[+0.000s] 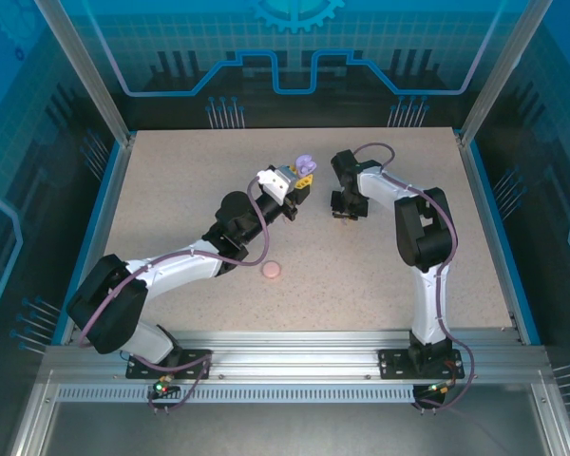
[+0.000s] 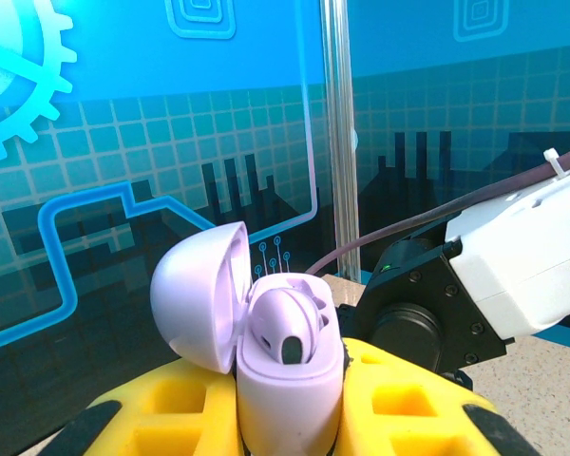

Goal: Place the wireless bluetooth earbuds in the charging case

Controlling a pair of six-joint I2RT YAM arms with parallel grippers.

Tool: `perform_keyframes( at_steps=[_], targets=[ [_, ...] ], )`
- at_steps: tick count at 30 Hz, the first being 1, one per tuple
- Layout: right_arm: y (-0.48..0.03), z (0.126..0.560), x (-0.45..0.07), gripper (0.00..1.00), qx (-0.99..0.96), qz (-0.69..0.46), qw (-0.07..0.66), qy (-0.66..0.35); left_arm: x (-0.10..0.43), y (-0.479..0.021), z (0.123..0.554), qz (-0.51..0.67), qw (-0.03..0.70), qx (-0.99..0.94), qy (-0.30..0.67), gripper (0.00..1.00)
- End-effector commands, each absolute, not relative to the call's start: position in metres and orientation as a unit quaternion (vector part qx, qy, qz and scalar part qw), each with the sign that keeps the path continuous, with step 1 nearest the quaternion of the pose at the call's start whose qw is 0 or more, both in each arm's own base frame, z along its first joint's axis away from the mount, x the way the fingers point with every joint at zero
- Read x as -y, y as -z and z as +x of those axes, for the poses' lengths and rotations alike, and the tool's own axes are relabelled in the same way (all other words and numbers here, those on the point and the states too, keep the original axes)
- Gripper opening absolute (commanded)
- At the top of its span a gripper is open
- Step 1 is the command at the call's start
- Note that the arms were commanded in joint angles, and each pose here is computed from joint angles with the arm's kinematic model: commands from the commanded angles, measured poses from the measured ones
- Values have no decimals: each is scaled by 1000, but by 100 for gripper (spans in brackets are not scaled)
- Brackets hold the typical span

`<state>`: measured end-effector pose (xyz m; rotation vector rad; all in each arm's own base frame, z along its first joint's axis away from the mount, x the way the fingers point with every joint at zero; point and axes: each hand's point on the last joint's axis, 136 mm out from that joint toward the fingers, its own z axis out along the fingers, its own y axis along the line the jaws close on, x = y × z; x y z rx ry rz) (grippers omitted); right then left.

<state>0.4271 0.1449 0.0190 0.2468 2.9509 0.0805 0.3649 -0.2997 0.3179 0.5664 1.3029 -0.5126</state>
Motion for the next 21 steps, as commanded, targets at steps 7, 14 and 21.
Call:
perform_keyframes(
  at_steps=[7,14,21],
  targets=[
    [-39,426,-149,17,-990,76,112,-33,292,-342,361,238,750,-569,238,0],
    [-87,431,-152,17,-981,75,167,-64,291,-347,361,238,752,-566,239,0],
    [-176,432,-156,17,-953,78,264,-131,292,-352,357,241,754,-560,245,0]
  ],
)
